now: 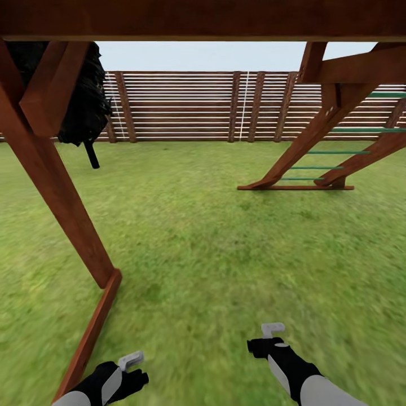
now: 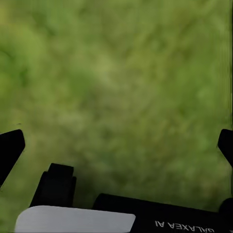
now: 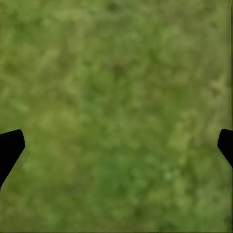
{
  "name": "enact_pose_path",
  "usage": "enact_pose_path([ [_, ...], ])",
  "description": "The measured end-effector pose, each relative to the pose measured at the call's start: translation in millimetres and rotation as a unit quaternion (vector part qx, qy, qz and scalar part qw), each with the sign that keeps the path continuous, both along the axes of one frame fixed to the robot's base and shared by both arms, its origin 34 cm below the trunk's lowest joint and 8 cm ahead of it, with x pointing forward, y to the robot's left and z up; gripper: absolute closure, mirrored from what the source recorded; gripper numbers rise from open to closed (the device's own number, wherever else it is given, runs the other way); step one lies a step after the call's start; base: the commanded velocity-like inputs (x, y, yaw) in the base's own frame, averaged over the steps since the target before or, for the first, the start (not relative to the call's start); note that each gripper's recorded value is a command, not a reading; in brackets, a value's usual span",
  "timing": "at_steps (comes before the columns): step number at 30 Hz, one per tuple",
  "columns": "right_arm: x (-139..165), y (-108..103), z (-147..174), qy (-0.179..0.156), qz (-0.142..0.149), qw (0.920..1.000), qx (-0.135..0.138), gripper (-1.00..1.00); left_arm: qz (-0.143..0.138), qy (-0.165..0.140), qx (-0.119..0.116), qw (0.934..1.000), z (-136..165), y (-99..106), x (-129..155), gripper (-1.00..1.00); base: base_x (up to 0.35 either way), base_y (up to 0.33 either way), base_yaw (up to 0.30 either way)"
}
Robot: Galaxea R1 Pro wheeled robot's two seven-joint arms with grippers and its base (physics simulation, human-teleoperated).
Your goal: Take the three Easter eggs out of the wicker basket on the lawn in the garden, then place them on the lawn next to a single tree (choose any tree) so that all three eggs are next to the same tree and none are left in the basket.
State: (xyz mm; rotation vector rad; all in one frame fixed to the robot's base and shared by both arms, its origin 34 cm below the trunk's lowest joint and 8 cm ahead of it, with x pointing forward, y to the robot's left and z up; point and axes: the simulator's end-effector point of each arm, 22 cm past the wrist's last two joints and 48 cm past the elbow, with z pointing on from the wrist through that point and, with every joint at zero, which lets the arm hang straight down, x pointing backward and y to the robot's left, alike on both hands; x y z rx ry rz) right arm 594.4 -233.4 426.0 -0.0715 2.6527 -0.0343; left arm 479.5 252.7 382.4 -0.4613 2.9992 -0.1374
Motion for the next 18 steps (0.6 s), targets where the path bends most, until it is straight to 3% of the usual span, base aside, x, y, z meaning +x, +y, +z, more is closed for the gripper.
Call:
enact_pose_path([
  [4,4.1,-2.1,1.8,-0.022,-0.002,0.9998,0.001,-1.00,-0.001,-0.021,0.004,0.9998,3.8,0.4,13.8,-1.00,0.336,-0.071,-0.001],
  [12,3.6,-6.0,1.4,-0.024,-0.004,0.9997,-0.001,-1.00,0.000,-0.116,0.023,0.9930,45.3,12.5,96.7,-1.00,0.336,-0.071,0.000],
  [18,4.0,-3.6,1.7,-0.024,-0.003,0.9997,0.001,-1.00,0.002,-0.145,0.024,0.9891,58.7,13.4,117.9,-1.00,0.336,-0.071,0.000],
])
